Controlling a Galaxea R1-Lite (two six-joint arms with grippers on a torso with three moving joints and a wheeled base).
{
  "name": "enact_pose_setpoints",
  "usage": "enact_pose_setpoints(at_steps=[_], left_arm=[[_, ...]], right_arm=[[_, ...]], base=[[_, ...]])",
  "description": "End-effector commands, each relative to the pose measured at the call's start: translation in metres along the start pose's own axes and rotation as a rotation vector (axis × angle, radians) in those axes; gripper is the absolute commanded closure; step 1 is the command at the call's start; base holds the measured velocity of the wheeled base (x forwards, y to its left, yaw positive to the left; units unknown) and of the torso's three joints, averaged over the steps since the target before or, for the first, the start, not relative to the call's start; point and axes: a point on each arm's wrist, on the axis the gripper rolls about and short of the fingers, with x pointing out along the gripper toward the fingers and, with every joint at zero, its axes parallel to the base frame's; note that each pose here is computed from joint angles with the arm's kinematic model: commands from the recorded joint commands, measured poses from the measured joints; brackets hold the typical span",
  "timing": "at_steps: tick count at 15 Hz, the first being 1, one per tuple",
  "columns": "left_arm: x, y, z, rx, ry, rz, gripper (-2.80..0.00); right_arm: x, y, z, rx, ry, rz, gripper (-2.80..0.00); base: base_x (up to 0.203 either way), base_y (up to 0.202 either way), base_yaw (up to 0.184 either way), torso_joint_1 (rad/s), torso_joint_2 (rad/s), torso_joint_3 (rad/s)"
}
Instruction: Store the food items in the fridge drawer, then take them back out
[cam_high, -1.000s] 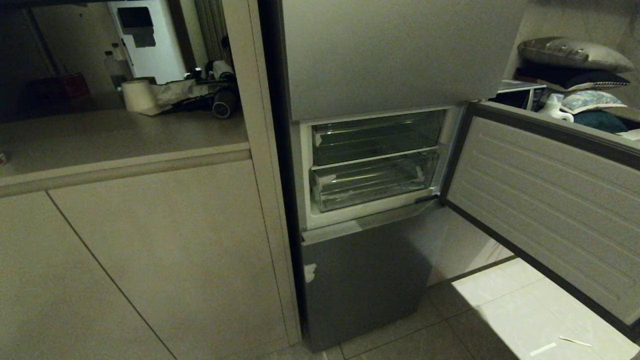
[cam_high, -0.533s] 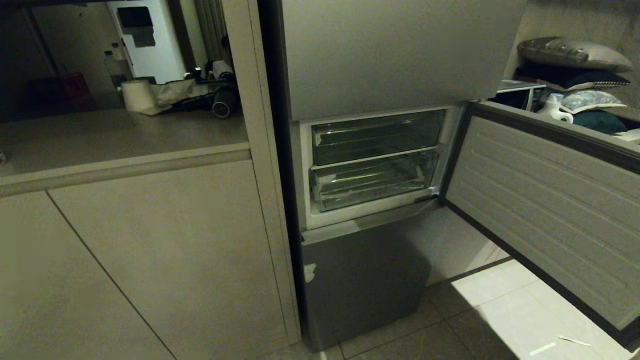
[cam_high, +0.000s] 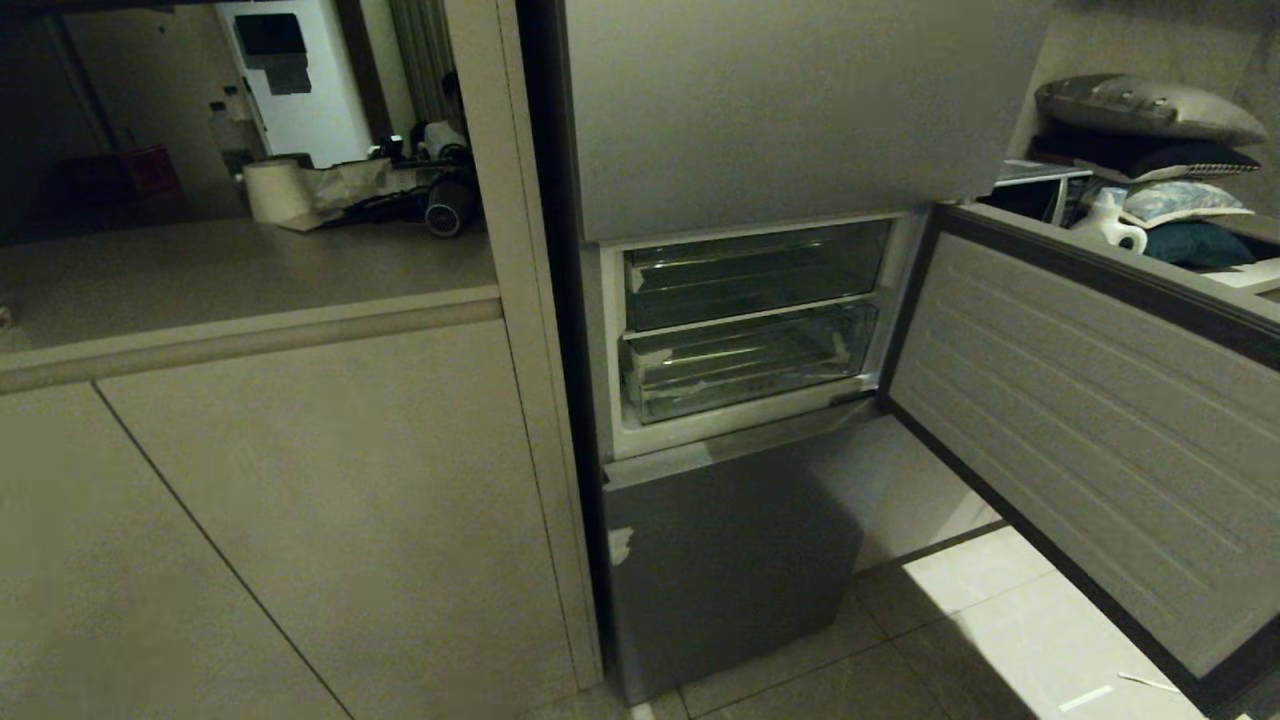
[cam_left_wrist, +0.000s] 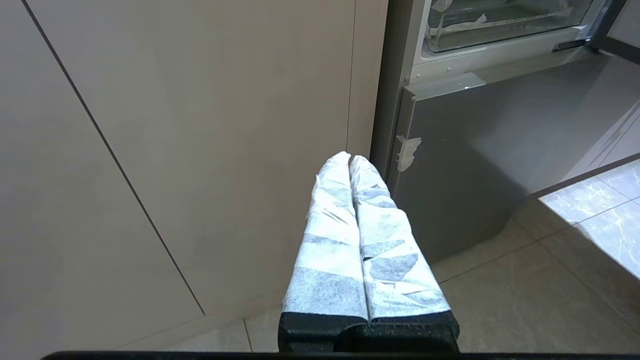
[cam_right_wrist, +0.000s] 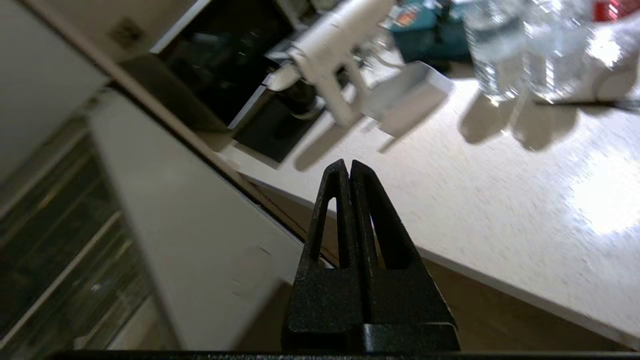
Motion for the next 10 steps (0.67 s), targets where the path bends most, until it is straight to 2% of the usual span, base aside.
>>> enact_pose_setpoints(at_steps=[1, 5, 7, 10], left_arm=[[0.000, 0.000, 0.000, 0.000, 0.001, 0.000, 0.00], [0.000, 0.000, 0.000, 0.000, 0.001, 0.000, 0.00], [0.000, 0.000, 0.000, 0.000, 0.001, 0.000, 0.00], [0.000, 0.000, 0.000, 0.000, 0.001, 0.000, 0.00]], right_arm=[[-0.020, 0.023, 0.010, -0.030, -0.049, 0.075, 0.00], [-0.023, 0.033, 0.024, 0.035, -0.085, 0.105, 0.00], [-0.012, 0.025, 0.027, 0.072, -0.072, 0.096, 0.00], [0.018, 0.002, 0.028, 0.160, -0.011, 0.057, 0.00]], base=[[0.000, 0.000, 0.000, 0.000, 0.00, 0.000], [0.000, 0.000, 0.000, 0.000, 0.00, 0.000], [0.000, 0.000, 0.000, 0.000, 0.00, 0.000], [0.000, 0.000, 0.000, 0.000, 0.00, 0.000]])
